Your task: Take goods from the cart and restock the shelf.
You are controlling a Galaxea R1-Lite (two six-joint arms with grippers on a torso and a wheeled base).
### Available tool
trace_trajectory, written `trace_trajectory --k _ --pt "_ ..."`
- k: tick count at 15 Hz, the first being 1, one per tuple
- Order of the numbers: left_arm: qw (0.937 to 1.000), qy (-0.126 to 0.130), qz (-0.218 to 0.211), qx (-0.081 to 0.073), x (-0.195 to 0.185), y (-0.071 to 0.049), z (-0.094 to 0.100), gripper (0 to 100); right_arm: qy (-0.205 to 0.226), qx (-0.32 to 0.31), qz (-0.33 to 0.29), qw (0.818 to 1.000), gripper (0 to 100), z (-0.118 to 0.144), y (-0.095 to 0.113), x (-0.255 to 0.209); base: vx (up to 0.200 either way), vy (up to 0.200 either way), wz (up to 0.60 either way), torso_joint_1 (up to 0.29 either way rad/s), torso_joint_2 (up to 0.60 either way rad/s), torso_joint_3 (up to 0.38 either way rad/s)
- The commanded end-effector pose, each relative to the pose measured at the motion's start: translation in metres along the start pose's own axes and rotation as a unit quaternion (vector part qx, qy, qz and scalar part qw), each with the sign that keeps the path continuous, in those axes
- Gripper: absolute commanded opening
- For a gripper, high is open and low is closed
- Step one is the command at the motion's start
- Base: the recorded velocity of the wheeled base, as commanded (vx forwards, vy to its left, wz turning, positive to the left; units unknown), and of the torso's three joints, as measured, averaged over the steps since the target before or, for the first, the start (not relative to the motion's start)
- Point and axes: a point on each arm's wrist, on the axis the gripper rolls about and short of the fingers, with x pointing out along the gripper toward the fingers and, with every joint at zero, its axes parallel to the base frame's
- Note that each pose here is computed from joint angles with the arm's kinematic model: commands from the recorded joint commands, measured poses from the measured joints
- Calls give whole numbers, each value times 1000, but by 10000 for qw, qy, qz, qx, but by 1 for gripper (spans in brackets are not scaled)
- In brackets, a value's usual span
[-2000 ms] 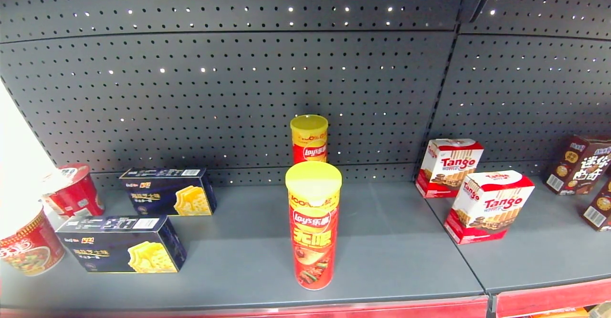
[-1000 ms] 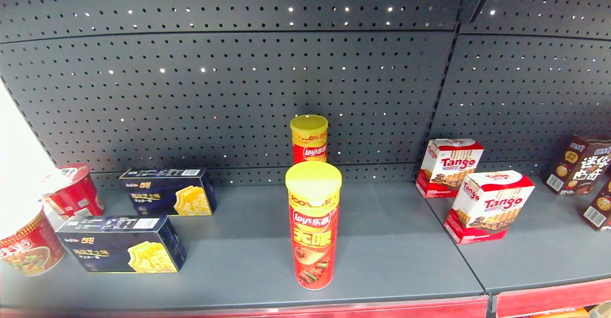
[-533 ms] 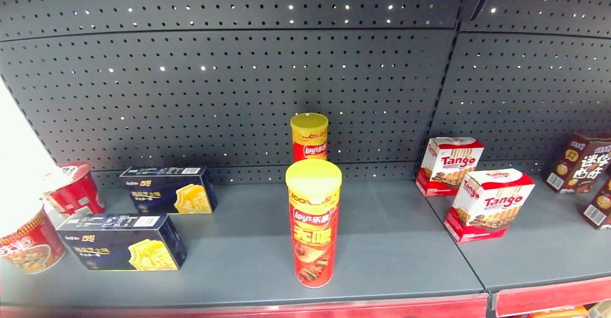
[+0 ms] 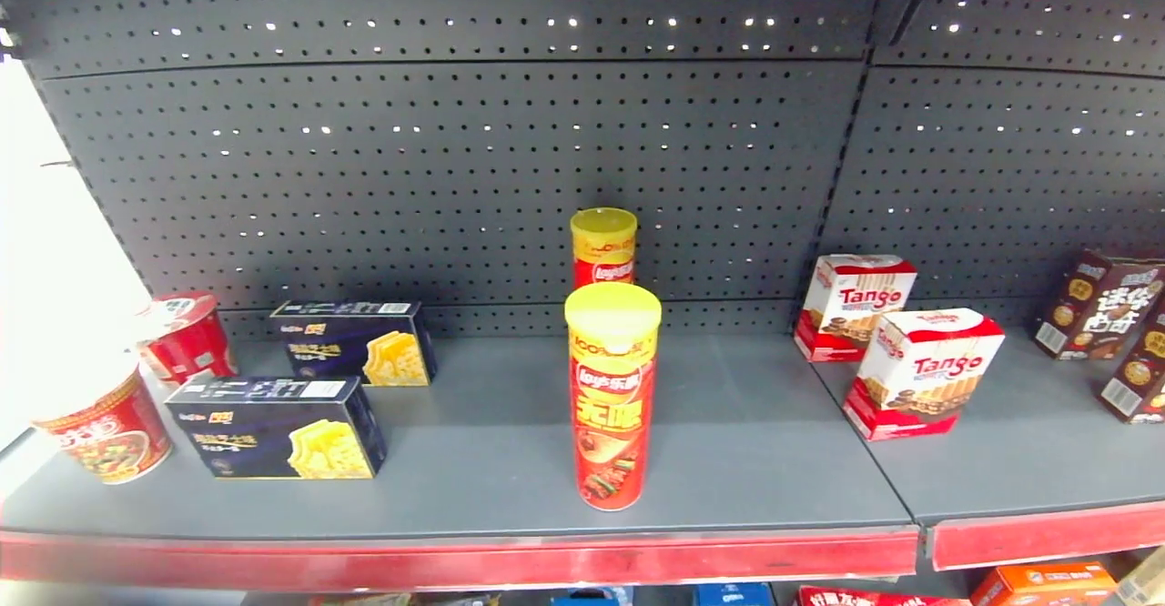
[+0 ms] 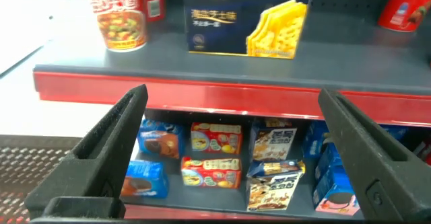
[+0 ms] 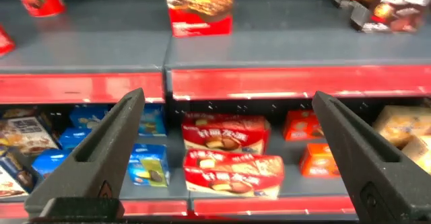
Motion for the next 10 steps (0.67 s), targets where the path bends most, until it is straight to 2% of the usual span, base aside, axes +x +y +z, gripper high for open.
trace_trajectory --k 1,7,9,10 --pt "10000 12 7 -2 0 0 0 100 17 2 -1 10000 100 0 0 0 0 0 0 0 0 0" --pt "10000 12 7 -2 0 0 0 100 17 2 -1 10000 100 0 0 0 0 0 0 0 0 0" --pt "10000 4 7 -3 0 0 0 100 17 2 -1 10000 100 0 0 0 0 0 -600 5 2 5" --pt "10000 4 7 -3 0 0 0 100 17 2 -1 10000 100 0 0 0 0 0 0 0 0 0"
